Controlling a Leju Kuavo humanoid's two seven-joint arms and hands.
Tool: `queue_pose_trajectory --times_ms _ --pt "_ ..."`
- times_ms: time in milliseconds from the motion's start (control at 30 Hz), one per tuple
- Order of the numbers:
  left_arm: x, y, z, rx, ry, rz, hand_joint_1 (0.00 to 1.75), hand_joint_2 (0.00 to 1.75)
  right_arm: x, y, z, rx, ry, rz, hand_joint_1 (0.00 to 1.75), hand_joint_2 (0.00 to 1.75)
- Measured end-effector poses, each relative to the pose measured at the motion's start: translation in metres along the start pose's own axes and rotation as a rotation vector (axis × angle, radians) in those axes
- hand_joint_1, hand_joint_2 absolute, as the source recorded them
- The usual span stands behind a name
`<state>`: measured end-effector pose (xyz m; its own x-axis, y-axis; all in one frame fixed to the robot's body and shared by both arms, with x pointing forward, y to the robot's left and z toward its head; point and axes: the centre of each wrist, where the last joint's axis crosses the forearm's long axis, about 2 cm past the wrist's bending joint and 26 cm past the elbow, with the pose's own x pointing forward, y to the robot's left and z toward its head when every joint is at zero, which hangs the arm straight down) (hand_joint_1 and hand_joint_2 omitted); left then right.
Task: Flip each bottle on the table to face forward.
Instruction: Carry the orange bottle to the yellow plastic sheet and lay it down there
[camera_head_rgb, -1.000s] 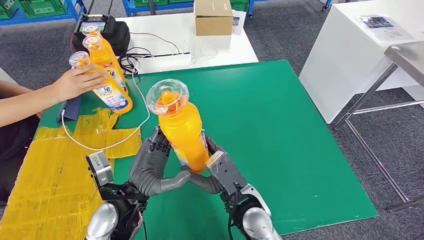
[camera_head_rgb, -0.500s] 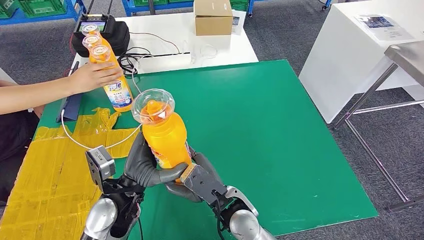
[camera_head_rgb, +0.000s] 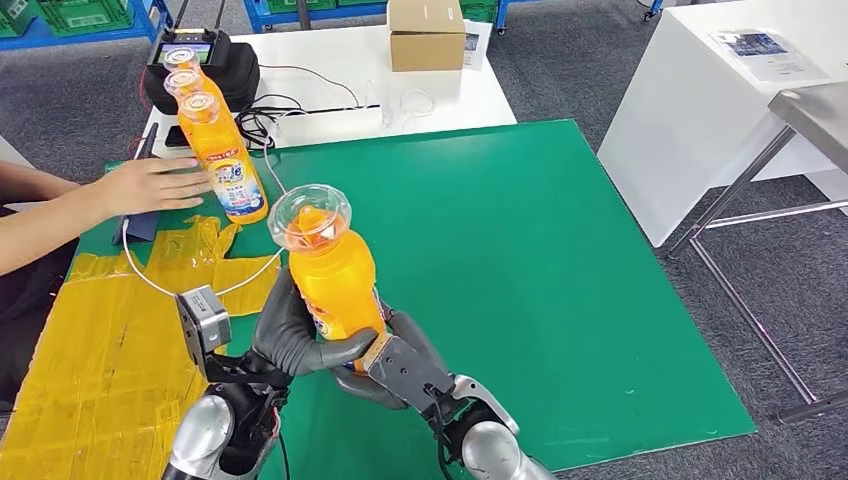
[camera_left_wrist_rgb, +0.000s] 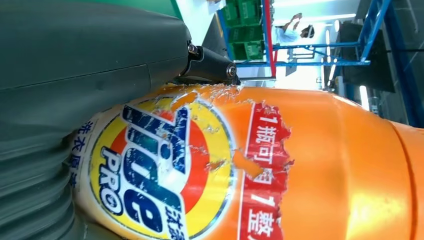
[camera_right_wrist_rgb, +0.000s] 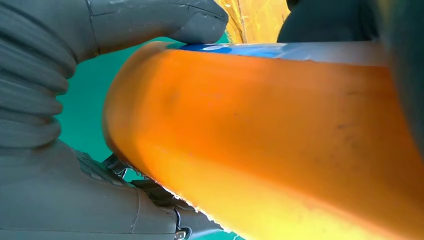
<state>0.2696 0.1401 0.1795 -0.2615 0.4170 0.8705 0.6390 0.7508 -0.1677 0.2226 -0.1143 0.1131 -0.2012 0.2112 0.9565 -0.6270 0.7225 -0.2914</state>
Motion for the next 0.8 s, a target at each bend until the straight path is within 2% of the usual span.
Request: queue_pose_trajectory --times_ms 267,300,333,433,467,533,600,700,800 --pt "-0.001 0.000 0.002 -0.013 0.009 -0.001 1.75 1.75 -0.002 0.004 0.007 -0.022 0.002 0.008 1.75 1.75" --pt "-0.002 0.000 0.003 -0.014 0.010 -0.001 1.75 1.75 -0.001 0.004 0.008 -0.024 0.002 0.009 1.70 1.75" --pt "-0.002 0.000 0.003 -0.014 0.010 -0.001 1.75 1.75 -0.001 0.004 0.008 -0.026 0.002 0.011 1.40 1.75" --pt "-0.002 0.000 0.004 -0.012 0.008 -0.019 1.75 1.75 -0.001 0.005 0.011 -0.045 0.001 0.028 0.14 1.75" --pt "-0.002 0.000 0.004 -0.007 0.006 -0.038 1.75 1.75 0.001 0.006 0.012 -0.053 -0.002 0.032 0.00 1.75" --pt "-0.001 0.001 0.006 0.011 -0.002 -0.106 1.75 1.75 0.004 0.006 0.017 -0.069 -0.013 0.024 0.00 1.75" --pt "0.001 0.007 0.010 0.046 -0.020 -0.252 1.75 1.75 0.008 0.002 0.026 -0.088 -0.036 0.006 0.00 1.75" --pt "0.006 0.027 0.022 0.131 -0.024 -0.642 1.75 1.75 0.019 -0.017 0.043 -0.114 -0.116 -0.026 0.00 1.75" --pt "0.009 0.053 0.040 0.192 0.026 -0.952 1.75 1.75 0.027 -0.037 0.063 -0.126 -0.194 -0.052 0.00 1.75"
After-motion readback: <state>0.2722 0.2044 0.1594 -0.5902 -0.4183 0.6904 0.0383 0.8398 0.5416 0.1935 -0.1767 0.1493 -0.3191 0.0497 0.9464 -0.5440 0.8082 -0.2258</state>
